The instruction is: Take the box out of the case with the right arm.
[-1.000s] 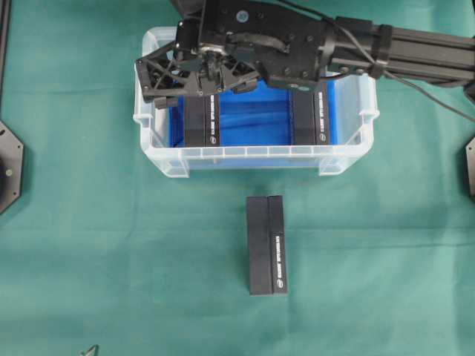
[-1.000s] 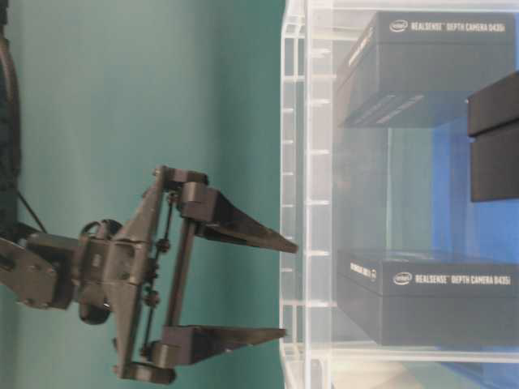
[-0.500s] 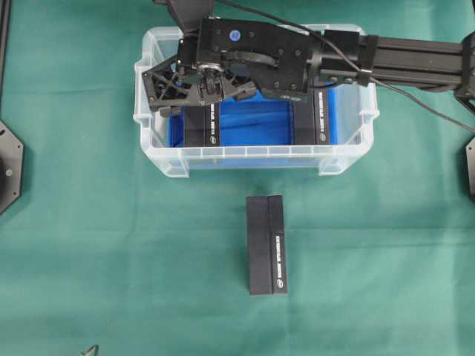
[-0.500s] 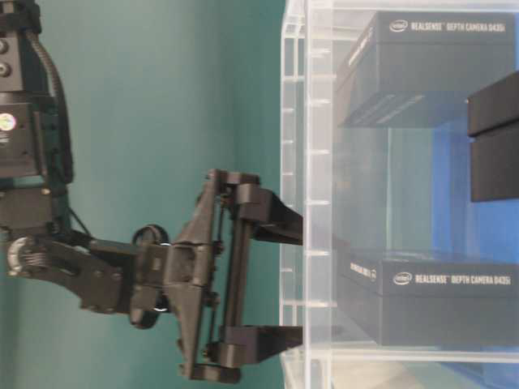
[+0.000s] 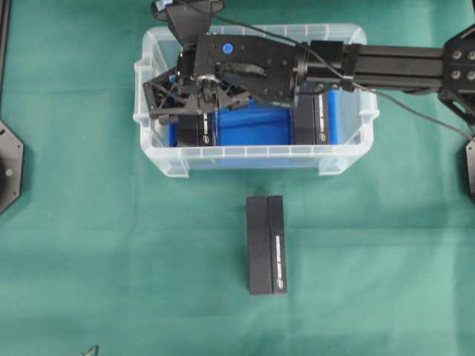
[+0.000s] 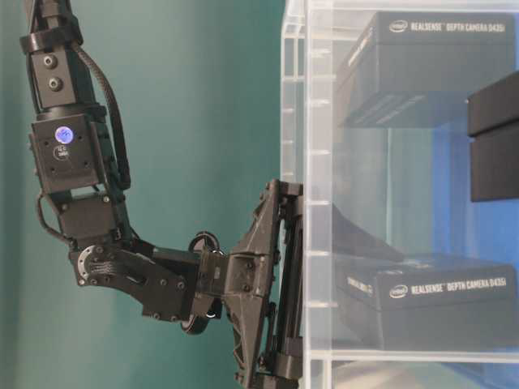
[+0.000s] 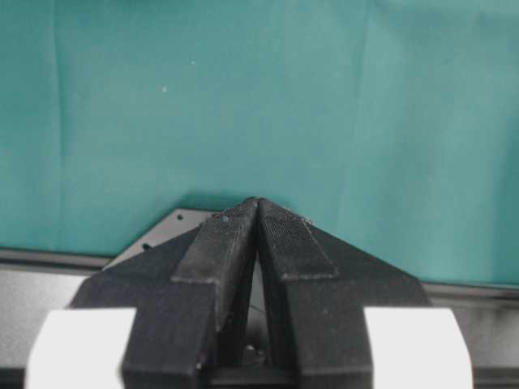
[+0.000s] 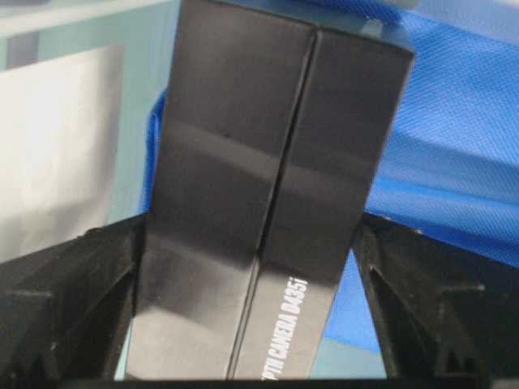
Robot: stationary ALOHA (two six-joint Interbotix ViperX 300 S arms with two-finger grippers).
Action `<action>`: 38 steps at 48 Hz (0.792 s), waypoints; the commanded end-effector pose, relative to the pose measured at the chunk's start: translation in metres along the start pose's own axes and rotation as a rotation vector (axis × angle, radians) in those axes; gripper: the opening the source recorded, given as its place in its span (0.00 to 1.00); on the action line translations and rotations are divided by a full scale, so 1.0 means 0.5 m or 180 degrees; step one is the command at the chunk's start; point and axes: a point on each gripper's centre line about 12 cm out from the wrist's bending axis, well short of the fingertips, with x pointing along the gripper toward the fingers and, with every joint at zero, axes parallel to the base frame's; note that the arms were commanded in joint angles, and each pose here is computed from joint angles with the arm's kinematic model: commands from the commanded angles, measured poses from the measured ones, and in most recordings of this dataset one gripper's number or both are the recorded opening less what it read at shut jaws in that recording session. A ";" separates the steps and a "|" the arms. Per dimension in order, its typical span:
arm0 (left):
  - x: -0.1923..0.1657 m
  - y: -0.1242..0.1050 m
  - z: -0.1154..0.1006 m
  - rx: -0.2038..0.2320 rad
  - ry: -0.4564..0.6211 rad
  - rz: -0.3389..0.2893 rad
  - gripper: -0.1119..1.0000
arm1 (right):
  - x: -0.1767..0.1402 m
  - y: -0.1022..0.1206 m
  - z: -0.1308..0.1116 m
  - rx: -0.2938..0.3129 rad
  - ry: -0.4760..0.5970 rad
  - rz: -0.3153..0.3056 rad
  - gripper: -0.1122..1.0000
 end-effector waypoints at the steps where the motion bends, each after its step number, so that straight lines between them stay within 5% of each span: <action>1: -0.014 0.000 0.009 -0.0002 -0.0088 -0.0007 0.10 | -0.007 0.007 -0.002 -0.0003 -0.0003 0.0065 0.93; 20: -0.015 0.000 0.009 -0.0002 -0.0088 -0.0007 0.10 | -0.005 0.003 -0.006 0.0098 0.0055 0.0011 0.91; 27: -0.015 0.000 0.009 -0.0002 -0.0088 -0.0007 0.10 | -0.006 -0.009 -0.009 0.0101 0.0084 -0.0137 0.78; 38: -0.015 -0.001 0.009 0.0002 -0.0088 -0.0009 0.10 | -0.014 -0.014 -0.009 0.0122 0.0097 -0.0210 0.76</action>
